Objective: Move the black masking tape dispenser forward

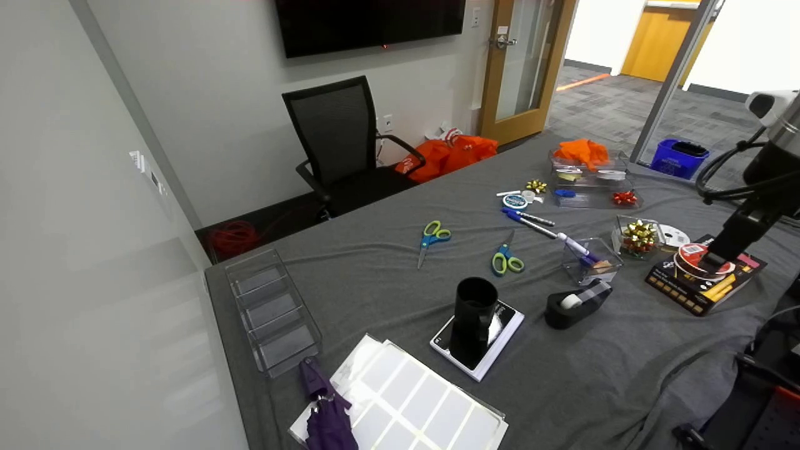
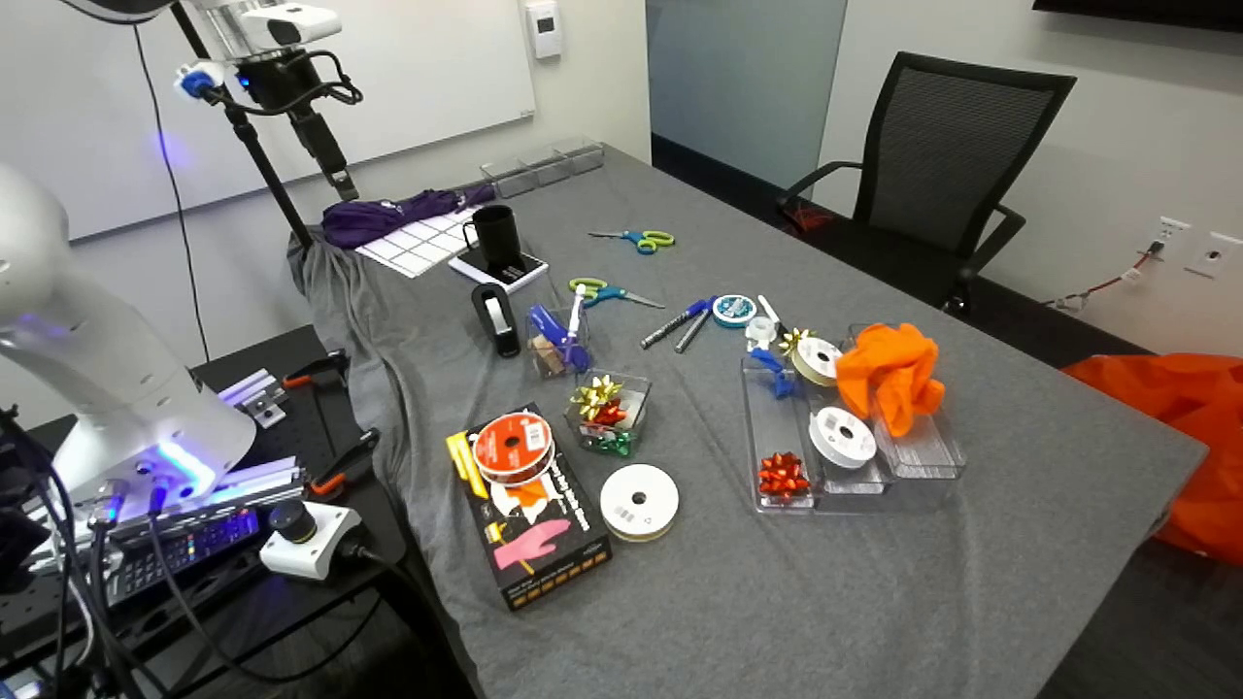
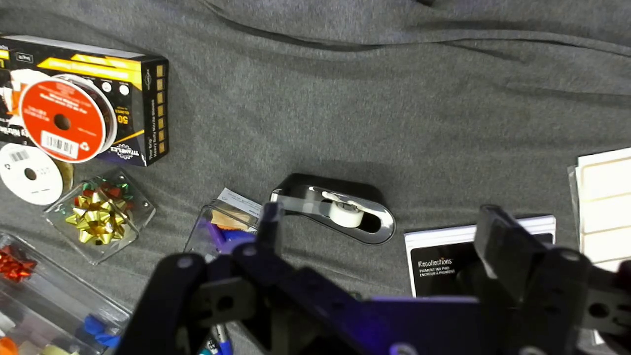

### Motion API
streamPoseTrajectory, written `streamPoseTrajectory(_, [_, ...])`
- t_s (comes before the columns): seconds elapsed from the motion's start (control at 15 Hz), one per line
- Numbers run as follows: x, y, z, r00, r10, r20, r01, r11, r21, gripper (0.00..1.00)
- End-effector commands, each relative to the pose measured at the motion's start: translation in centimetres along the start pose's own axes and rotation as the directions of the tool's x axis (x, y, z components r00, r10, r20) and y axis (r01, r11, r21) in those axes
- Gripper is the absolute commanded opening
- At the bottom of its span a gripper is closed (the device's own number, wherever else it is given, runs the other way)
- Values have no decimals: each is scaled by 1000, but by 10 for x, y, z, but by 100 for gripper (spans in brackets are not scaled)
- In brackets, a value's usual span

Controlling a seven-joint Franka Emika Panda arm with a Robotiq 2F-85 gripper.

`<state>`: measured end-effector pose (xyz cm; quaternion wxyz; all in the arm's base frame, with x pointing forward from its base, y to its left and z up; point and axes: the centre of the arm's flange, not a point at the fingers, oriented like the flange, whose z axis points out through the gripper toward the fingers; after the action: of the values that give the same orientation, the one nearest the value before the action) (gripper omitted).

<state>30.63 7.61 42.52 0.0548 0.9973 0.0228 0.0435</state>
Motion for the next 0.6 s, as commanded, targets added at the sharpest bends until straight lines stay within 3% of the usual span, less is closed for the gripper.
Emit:
streamPoseTrajectory(0.0, [29, 1, 32, 989, 148, 13, -148, 989, 14, 100])
streamPoseTrajectory(0.07, [27, 5, 32, 989, 147, -1, -147, 989, 9, 100])
streamPoseTrajectory(0.13, [3, 1, 2, 998, 54, -11, -54, 999, 6, 100])
streamPoseTrajectory(0.27, [12, 5, 14, 993, 116, -12, -116, 993, 12, 100])
streamPoseTrajectory(0.53, [18, 7, 26, 991, 134, 10, -134, 991, 12, 100])
